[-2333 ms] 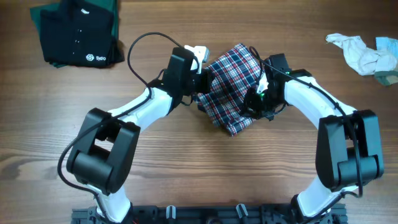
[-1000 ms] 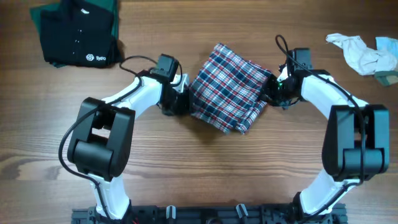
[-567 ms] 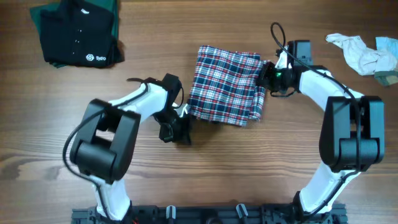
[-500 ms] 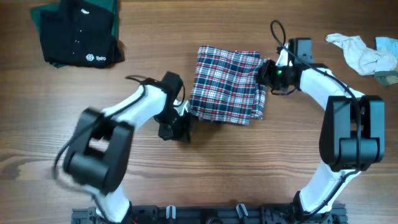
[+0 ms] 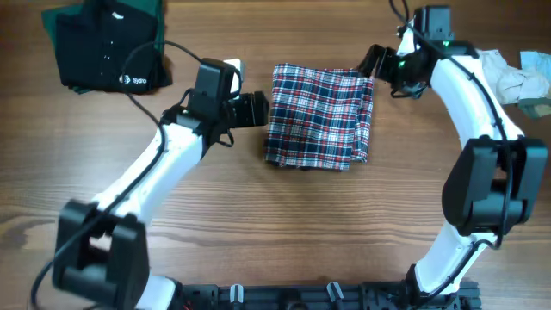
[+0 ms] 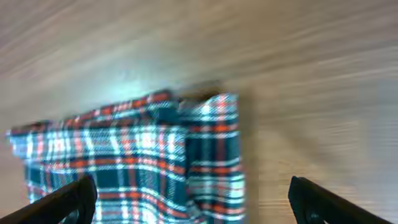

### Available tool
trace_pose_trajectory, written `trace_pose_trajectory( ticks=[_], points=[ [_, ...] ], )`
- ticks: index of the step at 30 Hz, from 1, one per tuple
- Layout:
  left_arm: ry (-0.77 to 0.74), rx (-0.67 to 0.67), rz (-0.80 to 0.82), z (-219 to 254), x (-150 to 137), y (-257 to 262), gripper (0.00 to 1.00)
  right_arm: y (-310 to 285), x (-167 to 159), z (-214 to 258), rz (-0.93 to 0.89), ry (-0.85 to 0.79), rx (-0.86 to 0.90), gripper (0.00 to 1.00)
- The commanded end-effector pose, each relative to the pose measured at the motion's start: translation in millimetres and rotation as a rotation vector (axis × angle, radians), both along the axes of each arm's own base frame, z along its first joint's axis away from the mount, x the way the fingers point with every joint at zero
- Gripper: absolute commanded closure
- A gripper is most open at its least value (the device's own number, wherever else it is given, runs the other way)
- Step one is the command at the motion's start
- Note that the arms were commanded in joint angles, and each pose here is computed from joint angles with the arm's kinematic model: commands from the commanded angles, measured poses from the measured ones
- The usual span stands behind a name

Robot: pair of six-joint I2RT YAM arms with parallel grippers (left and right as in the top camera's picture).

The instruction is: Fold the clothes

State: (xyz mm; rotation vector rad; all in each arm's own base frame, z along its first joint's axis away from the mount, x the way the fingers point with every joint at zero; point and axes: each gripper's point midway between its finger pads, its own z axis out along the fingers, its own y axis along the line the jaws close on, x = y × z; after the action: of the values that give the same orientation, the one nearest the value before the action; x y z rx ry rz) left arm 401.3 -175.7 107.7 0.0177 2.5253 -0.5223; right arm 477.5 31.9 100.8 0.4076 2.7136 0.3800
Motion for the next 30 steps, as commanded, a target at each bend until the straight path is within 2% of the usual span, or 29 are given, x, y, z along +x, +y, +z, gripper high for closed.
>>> trace_pose_trajectory(
  ticks=[1, 3, 8, 13, 22, 23, 24, 29, 30],
  points=[
    [0.057, -0.032, -0.102, -42.2, 3.3, -15.4, 0.10, -29.8, 3.6, 14.3, -0.054, -0.001, -0.075, 0.00],
    [0.049, -0.064, -0.188, -57.6, 5.9, -29.2, 0.09, -32.1, -3.6, 14.0, -0.050, 0.025, -0.047, 0.00],
    [0.070, -0.128, -0.234, -79.4, 7.7, -43.0, 0.07, -27.3, -22.9, 10.1, 0.017, 0.091, 0.019, 0.00],
    [0.108, -0.223, -0.325, -88.5, -3.7, -60.4, 0.07, -22.9, -32.8, 8.2, 0.035, 0.130, 0.039, 0.00],
    [0.160, -0.310, -0.408, -99.3, -15.4, -77.0, 0.07, -19.2, -41.1, 7.0, 0.040, 0.164, 0.060, 0.00],
    [0.158, -0.317, -0.427, -98.2, -17.7, -79.7, 0.12, -19.1, -41.7, 6.9, 0.040, 0.166, 0.061, 0.00],
    [0.160, -0.318, -0.429, -98.1, -18.6, -80.9, 0.25, -19.0, -42.0, 6.8, 0.039, 0.168, 0.061, 0.00],
    [0.195, -0.316, -0.425, -98.1, -22.0, -80.1, 0.94, -15.9, -43.8, 7.4, 0.044, 0.174, 0.079, 0.00],
    [0.196, -0.316, -0.424, -98.2, -21.8, -79.6, 0.96, -15.9, -43.8, 7.4, 0.044, 0.174, 0.080, 0.00]
  ],
)
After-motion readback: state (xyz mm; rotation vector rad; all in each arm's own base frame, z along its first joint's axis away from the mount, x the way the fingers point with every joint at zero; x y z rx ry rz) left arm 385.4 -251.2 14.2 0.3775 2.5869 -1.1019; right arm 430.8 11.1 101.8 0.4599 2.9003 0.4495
